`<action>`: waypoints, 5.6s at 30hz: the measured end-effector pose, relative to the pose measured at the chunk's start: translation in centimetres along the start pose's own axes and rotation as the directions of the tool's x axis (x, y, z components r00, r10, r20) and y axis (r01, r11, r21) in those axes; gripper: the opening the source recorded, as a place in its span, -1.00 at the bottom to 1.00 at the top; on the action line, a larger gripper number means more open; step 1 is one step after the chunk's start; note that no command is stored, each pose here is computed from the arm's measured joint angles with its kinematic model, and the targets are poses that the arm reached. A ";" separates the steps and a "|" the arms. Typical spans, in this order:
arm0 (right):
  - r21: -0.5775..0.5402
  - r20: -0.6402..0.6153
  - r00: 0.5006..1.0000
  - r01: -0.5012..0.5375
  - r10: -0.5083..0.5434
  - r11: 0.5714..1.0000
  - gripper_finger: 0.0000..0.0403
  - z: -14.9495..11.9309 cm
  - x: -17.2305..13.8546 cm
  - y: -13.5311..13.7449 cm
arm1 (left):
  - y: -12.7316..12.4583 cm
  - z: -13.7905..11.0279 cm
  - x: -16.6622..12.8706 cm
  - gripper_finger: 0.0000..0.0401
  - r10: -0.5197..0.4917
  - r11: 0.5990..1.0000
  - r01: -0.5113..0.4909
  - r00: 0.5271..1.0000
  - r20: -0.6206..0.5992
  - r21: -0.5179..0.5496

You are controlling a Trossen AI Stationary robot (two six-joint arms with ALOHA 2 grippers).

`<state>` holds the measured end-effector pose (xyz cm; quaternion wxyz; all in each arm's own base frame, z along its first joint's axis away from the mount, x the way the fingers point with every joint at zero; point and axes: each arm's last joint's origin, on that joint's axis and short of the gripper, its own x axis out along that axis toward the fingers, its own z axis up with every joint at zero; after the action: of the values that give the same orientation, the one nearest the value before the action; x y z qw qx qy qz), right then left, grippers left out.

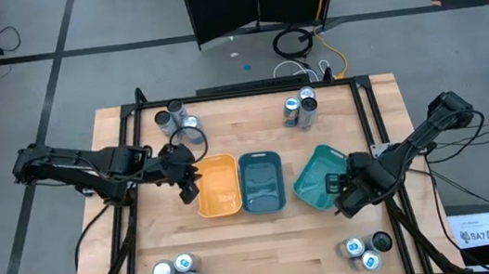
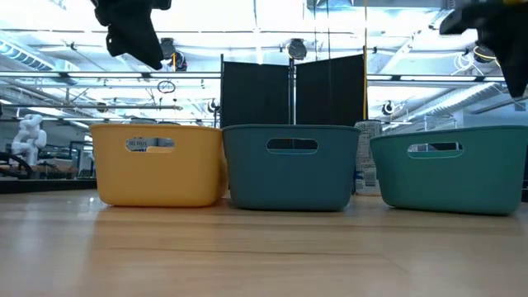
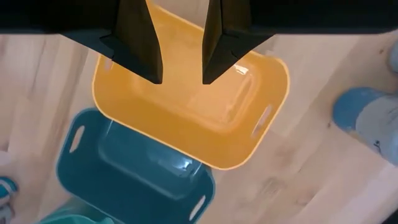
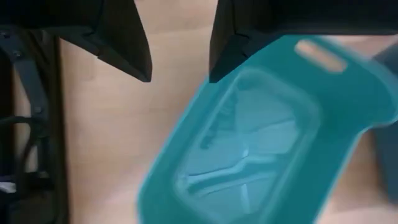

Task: Sort soda cans
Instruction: Move the green bin to the right side of the blue bin, then put the blue-white soda can into the yellow bin

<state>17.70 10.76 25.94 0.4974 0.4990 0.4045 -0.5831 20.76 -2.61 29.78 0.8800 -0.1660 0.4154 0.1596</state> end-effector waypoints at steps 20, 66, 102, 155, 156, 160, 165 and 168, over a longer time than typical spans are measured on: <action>0.100 -0.044 0.994 0.103 -0.099 0.990 -0.60 2.5 6.7 1.0 | 0.1 -0.1 0.0 -0.39 0.004 0.993 -0.002 1.000 -0.019 0.119; -0.084 -0.036 0.997 -0.067 0.064 0.994 -1.00 8.4 7.9 5.3 | 0.0 -0.1 0.0 -0.39 -0.003 0.999 0.003 1.000 -0.011 -0.041; -0.404 -0.131 0.978 -0.203 0.163 0.892 -0.47 6.1 -3.5 2.9 | 0.2 -0.3 0.0 -0.39 0.016 0.999 -0.017 0.999 -0.038 -0.032; -0.885 0.195 0.736 -0.153 0.649 0.440 -0.47 2.1 -4.8 2.5 | 1.4 3.1 0.3 0.63 0.042 0.963 0.022 0.972 0.231 -0.267; -0.898 0.196 0.730 -0.135 0.655 0.419 -0.47 2.6 -5.0 2.4 | 1.6 3.3 0.3 0.63 0.045 0.961 0.023 0.970 0.240 -0.276; -0.928 0.181 0.685 -0.118 0.706 0.352 -0.47 5.0 -4.4 1.2 | 2.2 3.7 0.3 0.63 0.067 0.954 0.012 0.966 0.250 -0.300; -0.931 -0.005 0.559 -0.305 0.829 0.200 -0.47 7.2 -1.3 -1.2 | 2.9 3.9 0.4 0.63 0.094 0.954 -0.015 0.964 0.251 -0.299; -0.886 -0.141 0.383 -0.460 0.913 0.055 -0.47 7.8 0.0 -2.1 | 3.8 4.1 0.5 0.63 0.128 0.952 -0.050 0.961 0.243 -0.303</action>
<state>14.19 3.60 27.25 0.9652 0.1699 0.1821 -0.0802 22.29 2.62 31.25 0.8842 -0.2536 0.2750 0.2797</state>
